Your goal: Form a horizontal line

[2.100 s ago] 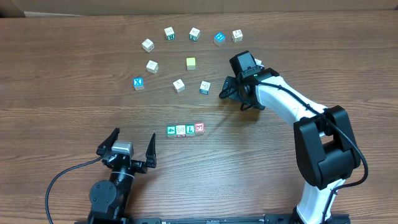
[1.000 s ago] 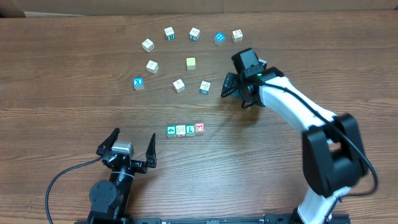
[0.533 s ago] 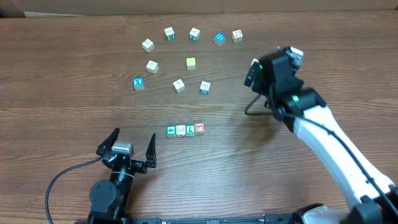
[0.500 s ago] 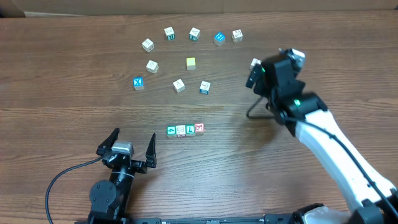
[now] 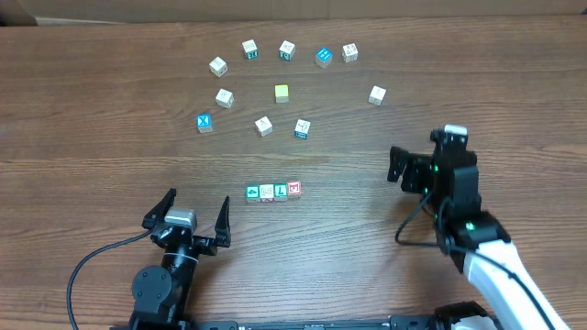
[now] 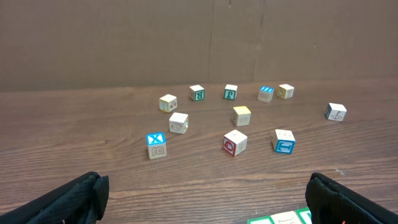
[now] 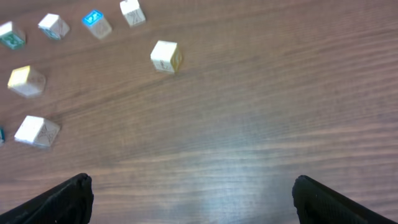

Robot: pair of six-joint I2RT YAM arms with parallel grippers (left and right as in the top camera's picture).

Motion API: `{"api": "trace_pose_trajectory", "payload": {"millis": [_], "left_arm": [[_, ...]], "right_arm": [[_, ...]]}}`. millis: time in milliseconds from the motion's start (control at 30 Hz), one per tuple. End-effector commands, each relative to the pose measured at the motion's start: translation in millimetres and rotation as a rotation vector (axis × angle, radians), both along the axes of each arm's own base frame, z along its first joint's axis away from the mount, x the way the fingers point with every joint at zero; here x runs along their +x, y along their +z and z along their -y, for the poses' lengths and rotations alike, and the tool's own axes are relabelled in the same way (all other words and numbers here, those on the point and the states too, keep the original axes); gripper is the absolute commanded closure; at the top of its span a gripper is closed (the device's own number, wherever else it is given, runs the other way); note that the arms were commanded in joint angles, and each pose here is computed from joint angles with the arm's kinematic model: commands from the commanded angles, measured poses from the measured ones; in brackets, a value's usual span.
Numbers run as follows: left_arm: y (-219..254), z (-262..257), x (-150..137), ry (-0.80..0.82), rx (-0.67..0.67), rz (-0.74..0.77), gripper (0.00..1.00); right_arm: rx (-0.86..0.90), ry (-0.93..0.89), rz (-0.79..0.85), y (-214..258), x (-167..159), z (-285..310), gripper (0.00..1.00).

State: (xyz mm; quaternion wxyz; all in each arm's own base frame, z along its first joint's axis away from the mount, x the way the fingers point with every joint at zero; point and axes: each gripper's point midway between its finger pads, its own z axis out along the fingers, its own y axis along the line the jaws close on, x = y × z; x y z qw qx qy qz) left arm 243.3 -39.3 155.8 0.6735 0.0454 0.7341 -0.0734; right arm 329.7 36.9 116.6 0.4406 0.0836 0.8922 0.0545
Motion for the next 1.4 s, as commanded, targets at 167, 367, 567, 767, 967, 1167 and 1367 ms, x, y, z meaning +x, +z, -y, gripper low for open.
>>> {"api": "trace_pose_trajectory", "payload": {"millis": [167,367,567,767,967,1167,1367], "left_arm": [[0,0,0,0.000,0.022,0.009,0.00],[0,0,0,0.000,0.022,0.009,0.00],[0,0,0,0.000,0.022,0.009,0.00],[0,0,0,0.000,0.022,0.009,0.01],[0,0,0,0.000,0.022,0.009,0.01],[0,0,0,0.000,0.022,0.009,0.00],[0,0,0,0.000,0.022,0.009,0.00]], "right_arm": [[0.025,0.027,0.047,-32,-34,8,0.00],[0.082,0.026,0.070,-47,-51,16,0.00],[0.100,0.035,0.128,-37,-55,16,0.00],[0.100,0.037,0.153,-28,-60,16,0.00],[0.100,0.038,0.176,-29,-67,16,0.00],[0.107,0.036,0.220,-41,-74,16,0.00],[0.106,0.038,0.245,-34,-76,16,0.00]]}}
